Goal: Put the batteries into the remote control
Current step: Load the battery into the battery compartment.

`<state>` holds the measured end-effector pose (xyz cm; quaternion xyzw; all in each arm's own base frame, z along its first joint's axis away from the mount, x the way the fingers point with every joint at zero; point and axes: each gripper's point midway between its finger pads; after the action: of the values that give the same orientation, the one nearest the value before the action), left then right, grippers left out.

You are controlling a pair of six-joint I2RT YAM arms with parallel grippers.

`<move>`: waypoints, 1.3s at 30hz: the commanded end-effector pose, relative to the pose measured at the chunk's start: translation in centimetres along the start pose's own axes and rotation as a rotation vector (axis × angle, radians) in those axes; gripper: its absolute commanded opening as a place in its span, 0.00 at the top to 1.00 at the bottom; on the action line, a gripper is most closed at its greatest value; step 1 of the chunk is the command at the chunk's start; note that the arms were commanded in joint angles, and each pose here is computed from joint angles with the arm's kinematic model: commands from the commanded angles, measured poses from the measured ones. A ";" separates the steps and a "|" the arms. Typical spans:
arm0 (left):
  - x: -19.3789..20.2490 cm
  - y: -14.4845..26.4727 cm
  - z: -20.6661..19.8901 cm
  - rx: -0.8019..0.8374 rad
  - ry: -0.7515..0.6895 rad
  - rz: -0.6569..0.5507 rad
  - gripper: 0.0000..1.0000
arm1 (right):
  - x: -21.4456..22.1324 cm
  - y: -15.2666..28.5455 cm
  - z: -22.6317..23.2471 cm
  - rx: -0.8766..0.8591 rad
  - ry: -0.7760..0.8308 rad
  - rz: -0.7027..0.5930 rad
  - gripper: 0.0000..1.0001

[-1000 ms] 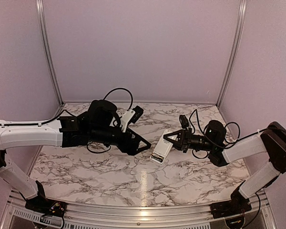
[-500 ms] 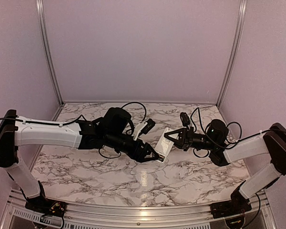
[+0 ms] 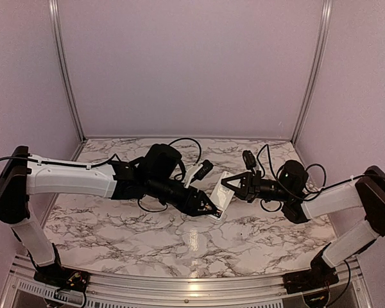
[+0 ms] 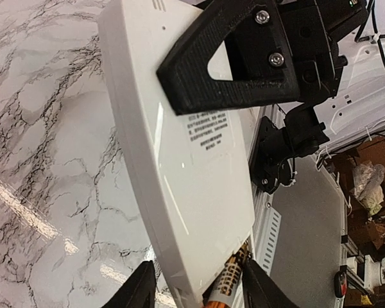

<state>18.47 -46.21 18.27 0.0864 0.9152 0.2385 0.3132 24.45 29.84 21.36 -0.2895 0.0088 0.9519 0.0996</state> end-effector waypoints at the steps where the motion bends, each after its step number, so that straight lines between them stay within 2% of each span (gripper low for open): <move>1: -0.4 -0.2 0.2 -0.014 -0.005 0.001 0.55 | -1.3 -0.4 1.9 -0.045 0.062 -0.018 1.00; 11: -0.1 -0.8 1.5 -0.075 0.006 0.025 0.71 | -1.3 -0.3 2.1 -0.048 0.064 -0.020 1.00; 14: -0.1 -0.9 1.8 -0.087 0.006 0.030 0.71 | -1.4 -0.3 2.2 -0.053 0.065 -0.023 1.00; 23: 0.1 -1.3 1.5 -0.060 0.009 0.047 0.52 | -1.5 -0.1 2.7 -0.078 0.066 -0.038 1.00; 33: -3.3 1.9 1.1 -0.126 -0.054 -0.085 0.23 | -1.1 0.4 0.8 -0.016 0.015 -0.048 1.00; 39: -4.2 4.0 0.4 -0.155 -0.111 -0.146 0.19 | -0.5 0.8 -1.1 0.048 -0.014 -0.051 1.00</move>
<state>21.50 -45.21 19.85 0.0380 0.8931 0.2785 0.3512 24.87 29.46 21.38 -0.2847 0.0096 0.9516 0.1150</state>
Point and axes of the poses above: each gripper's point midway between its finger pads, its own y axis back along the fingers, its own z axis along the line the jaws close on, x = y × z, and after that the axes turned 10 degrees about y, right-handed
